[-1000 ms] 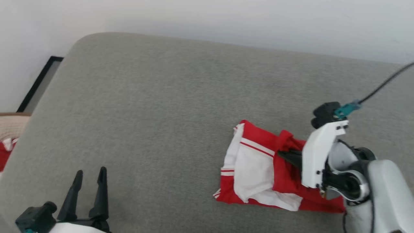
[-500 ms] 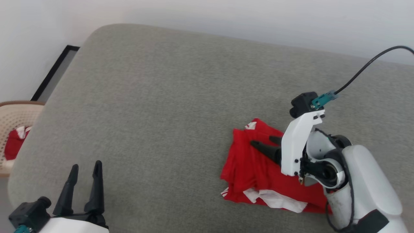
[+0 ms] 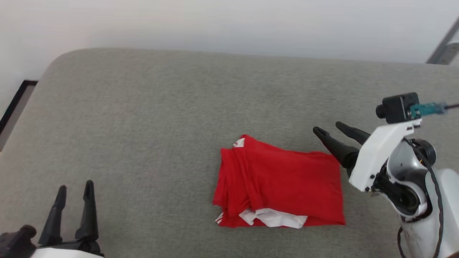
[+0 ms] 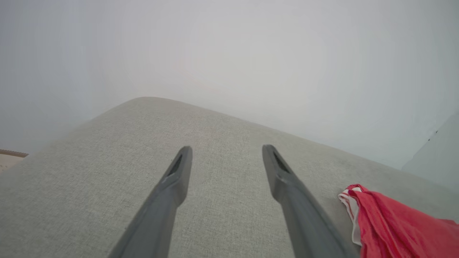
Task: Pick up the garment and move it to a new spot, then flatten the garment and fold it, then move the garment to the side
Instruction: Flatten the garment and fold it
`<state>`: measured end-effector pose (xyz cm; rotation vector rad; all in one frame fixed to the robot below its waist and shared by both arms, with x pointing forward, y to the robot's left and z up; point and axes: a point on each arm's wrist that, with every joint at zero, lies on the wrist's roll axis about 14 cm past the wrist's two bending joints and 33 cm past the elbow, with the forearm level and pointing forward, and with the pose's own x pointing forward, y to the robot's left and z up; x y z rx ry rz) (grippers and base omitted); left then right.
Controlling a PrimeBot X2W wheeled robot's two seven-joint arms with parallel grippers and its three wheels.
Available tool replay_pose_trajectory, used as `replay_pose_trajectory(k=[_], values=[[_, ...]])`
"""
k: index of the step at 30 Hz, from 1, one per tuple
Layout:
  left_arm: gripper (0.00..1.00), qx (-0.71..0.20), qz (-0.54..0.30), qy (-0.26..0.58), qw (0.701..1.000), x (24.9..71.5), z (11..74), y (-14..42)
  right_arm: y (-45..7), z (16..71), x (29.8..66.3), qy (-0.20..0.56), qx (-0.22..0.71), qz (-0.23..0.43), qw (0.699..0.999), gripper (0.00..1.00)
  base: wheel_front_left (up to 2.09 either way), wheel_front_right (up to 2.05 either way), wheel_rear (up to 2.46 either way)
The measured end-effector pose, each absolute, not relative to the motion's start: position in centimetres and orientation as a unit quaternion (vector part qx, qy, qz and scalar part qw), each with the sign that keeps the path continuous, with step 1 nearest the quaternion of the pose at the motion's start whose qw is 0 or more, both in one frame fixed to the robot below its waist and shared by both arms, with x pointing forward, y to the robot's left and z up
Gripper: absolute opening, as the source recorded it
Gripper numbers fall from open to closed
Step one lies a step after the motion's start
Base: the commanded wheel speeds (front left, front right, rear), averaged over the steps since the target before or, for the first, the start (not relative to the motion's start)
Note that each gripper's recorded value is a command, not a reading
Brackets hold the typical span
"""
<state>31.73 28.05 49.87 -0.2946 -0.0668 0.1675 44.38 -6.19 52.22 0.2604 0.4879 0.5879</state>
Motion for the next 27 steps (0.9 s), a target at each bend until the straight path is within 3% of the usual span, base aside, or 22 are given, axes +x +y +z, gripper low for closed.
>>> replay_pose_trajectory(k=[4, 13, 27], values=[[1.00, -0.141, 0.069, -0.037, 0.987, 32.2, 50.2, 27.4, -8.6, 54.2, 43.6, 0.170, 0.121, 0.262, 0.942, 1.00, 0.00, 0.00, 0.00], [1.00, -0.119, 0.039, -0.053, 0.991, 32.4, 51.5, 26.1, -13.8, 54.4, 41.1, 0.097, 0.127, 0.187, 0.969, 1.00, 0.00, 0.00, 0.00], [1.00, -0.084, 0.021, -0.057, 0.995, 31.3, 51.9, 25.3, -19.4, 52.6, 37.3, 0.012, 0.109, 0.096, 0.989, 1.00, 0.00, 0.00, 0.00]])
